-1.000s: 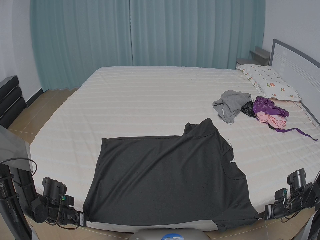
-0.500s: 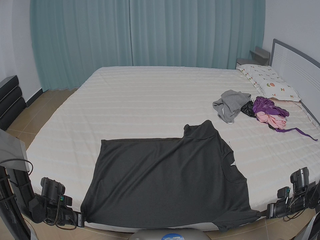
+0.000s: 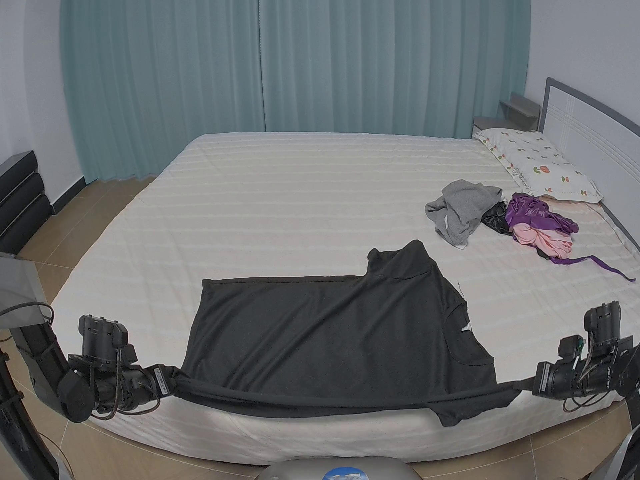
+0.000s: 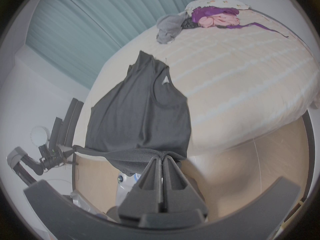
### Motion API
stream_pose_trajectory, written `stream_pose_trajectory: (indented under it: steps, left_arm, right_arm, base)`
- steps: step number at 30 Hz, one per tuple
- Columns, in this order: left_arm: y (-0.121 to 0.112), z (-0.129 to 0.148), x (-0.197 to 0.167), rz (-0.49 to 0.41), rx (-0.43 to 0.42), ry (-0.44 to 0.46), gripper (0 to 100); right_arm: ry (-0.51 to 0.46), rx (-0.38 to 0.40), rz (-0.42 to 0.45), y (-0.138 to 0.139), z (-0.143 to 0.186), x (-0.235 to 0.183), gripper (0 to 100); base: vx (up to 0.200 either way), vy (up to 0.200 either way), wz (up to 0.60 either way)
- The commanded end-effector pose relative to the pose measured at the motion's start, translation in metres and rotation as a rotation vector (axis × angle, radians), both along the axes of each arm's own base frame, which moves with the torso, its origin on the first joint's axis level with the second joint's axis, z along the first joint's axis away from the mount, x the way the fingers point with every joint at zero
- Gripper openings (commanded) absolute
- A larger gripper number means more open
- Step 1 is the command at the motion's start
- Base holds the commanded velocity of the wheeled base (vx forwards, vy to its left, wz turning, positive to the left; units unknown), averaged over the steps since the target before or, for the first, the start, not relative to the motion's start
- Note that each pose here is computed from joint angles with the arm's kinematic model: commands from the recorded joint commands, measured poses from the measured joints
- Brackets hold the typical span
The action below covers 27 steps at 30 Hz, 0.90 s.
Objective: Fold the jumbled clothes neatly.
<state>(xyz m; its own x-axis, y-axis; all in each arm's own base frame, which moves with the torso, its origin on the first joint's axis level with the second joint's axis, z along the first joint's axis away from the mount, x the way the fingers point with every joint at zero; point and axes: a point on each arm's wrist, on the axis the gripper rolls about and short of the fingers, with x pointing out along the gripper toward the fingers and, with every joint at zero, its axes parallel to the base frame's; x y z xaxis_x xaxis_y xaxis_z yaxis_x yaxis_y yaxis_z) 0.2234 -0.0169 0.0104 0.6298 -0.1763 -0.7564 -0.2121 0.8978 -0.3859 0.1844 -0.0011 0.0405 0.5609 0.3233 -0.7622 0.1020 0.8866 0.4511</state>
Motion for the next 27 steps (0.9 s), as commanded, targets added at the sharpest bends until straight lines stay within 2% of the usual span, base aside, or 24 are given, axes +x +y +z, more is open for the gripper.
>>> stream_pose_trajectory:
  steps: [1, 13, 27]
  left_arm:
    - [-0.001, 0.009, 0.012, 0.021, -0.016, -0.058, 0]
    - [-0.001, 0.027, 0.010, 0.021, -0.019, -0.127, 0]
    - [0.001, 0.040, -0.012, -0.002, 0.025, -0.023, 0]
  right_arm:
    - [-0.054, -0.004, -0.029, -0.001, 0.009, 0.020, 0]
    - [-0.074, -0.009, -0.034, -0.001, 0.011, 0.025, 0]
    - [-0.095, -0.009, -0.004, 0.006, 0.016, 0.019, 0]
  base:
    - [0.000, 0.000, 0.00]
    - [0.000, 0.000, 0.00]
    - [0.000, 0.000, 0.00]
